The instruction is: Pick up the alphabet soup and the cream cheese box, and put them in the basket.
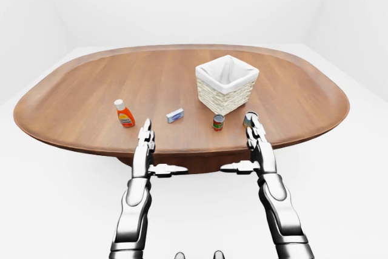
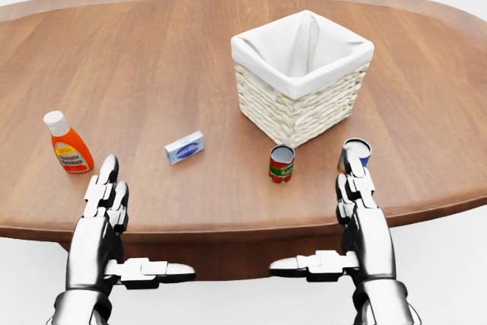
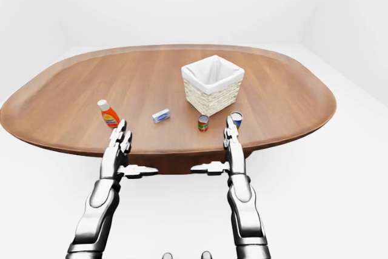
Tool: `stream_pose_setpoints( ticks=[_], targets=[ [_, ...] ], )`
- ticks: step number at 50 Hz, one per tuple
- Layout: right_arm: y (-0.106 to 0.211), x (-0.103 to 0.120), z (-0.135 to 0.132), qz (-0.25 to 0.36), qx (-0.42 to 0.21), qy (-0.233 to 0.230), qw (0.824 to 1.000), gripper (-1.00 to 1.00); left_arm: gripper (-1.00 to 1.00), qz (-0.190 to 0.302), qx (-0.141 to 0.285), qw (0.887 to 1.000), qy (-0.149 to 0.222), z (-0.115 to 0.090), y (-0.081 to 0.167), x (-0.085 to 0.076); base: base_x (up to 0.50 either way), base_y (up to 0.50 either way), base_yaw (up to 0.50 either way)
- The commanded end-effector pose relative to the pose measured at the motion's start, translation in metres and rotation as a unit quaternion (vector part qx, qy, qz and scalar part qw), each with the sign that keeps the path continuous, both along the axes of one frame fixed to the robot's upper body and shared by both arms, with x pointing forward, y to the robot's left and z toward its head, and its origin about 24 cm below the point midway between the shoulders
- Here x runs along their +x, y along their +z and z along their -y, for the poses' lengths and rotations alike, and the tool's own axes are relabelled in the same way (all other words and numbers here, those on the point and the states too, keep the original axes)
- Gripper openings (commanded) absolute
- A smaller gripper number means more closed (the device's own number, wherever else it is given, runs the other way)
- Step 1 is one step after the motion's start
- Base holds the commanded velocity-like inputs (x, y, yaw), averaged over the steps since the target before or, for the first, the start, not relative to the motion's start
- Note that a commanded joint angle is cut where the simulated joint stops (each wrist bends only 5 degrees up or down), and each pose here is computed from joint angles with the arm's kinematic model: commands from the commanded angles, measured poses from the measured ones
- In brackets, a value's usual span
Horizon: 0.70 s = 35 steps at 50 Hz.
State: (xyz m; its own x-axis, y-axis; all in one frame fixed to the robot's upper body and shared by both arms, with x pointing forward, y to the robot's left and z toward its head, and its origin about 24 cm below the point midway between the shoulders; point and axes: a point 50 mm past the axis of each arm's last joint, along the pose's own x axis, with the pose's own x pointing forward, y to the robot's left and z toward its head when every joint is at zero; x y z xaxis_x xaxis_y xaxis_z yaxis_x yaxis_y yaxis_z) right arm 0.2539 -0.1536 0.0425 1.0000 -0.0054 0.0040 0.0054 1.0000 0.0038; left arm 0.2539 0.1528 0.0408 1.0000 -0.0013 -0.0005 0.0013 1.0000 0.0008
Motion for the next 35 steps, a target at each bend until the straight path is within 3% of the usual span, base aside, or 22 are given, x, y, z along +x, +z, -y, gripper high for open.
stream_pose_setpoints(
  ticks=[1,27,35],
  targets=[
    [0.0058,-0.0005,0.0095,0.011,0.009,-0.009,1.0,1.0,1.0,0.0,0.001,1.0,-0.001,-0.0064,-0.0007,0.0003,0.22,-0.17,0.0],
    [0.004,0.0006,0.0097,0.007,0.01,-0.01,1.0,1.0,1.0,0.0,0.003,1.0,-0.003,-0.0052,-0.0012,0.0001,0.37,-0.33,0.0],
    [-0.0017,0.0018,0.0081,0.0,-0.002,-0.007,1.0,1.0,1.0,0.001,0.003,1.0,-0.004,-0.0051,-0.0006,0.0,0.04,-0.03,0.0]
  ],
)
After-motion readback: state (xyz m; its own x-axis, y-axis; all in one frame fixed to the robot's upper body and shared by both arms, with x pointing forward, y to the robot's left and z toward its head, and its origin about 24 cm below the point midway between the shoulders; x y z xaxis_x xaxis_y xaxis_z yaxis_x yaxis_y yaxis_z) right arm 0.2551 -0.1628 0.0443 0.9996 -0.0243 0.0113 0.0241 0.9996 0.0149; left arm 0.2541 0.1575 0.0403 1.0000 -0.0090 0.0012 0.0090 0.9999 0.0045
